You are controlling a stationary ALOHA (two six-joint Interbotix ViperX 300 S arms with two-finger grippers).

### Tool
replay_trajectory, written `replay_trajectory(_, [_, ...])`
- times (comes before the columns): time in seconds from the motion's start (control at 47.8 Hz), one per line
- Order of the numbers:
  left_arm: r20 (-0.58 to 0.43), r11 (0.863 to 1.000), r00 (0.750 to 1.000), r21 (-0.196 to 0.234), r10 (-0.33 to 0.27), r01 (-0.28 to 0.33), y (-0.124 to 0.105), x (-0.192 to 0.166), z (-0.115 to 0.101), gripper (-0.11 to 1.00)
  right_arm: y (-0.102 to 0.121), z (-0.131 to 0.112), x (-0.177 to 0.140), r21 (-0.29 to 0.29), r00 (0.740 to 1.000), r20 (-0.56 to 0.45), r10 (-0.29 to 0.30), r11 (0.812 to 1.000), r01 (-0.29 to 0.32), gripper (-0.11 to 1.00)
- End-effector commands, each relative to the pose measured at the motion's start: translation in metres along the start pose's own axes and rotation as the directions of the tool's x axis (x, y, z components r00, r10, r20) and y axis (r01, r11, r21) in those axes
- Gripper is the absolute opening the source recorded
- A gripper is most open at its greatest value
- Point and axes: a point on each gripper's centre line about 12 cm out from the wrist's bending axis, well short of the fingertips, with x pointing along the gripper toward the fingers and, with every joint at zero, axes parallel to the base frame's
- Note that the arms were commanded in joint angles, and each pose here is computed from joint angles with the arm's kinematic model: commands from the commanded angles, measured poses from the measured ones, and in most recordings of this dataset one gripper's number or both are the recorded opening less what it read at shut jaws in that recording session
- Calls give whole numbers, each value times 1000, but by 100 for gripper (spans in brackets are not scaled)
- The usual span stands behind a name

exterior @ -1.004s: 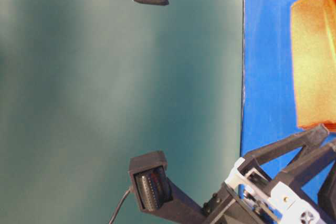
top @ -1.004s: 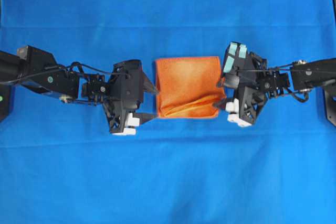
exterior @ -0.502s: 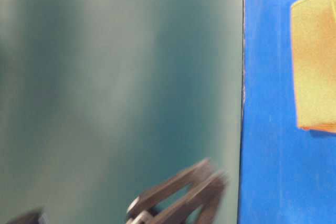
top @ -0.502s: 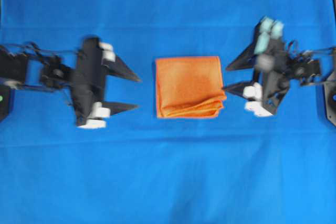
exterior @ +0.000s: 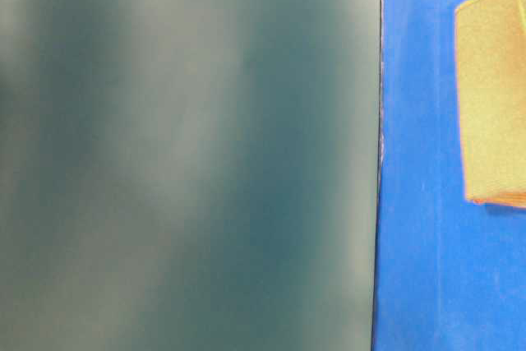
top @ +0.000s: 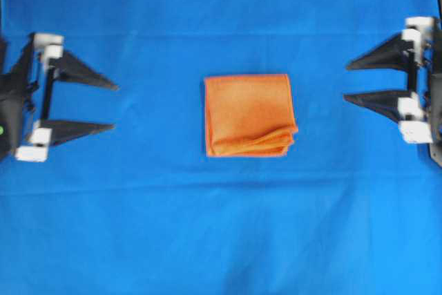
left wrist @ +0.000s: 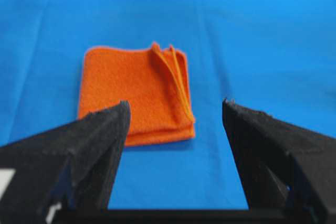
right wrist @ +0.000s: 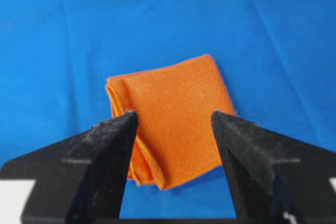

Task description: Fold the orange towel.

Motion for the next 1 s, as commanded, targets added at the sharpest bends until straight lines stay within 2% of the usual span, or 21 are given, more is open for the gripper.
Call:
replay_trajectory(0.0, [49,1000,999,2,-2,2,-1,-13,4,65,-1,-2,-10,-17,999,40,8,1000,-7,62])
replay_trajectory(0.23, [89,1000,996,2,0,0,-1,-39,-17,65,-6,-31,-22,-24,998,56,15,1000,-13,62])
replay_trajectory(0.481, [87,1000,996,0,0,0,-1,-52,-49,65,-8,-62,-18,-28,997,67,42,999,-40,62])
replay_trajectory(0.69, [89,1000,996,1,-1,1,-2,-54,-57,65,-6,-66,-16,-26,992,105,72,997,-69,62])
replay_trajectory(0.983, [86,1000,996,-1,0,0,-1,-54,-57,65,-6,-66,-16,-25,992,106,72,997,-69,62])
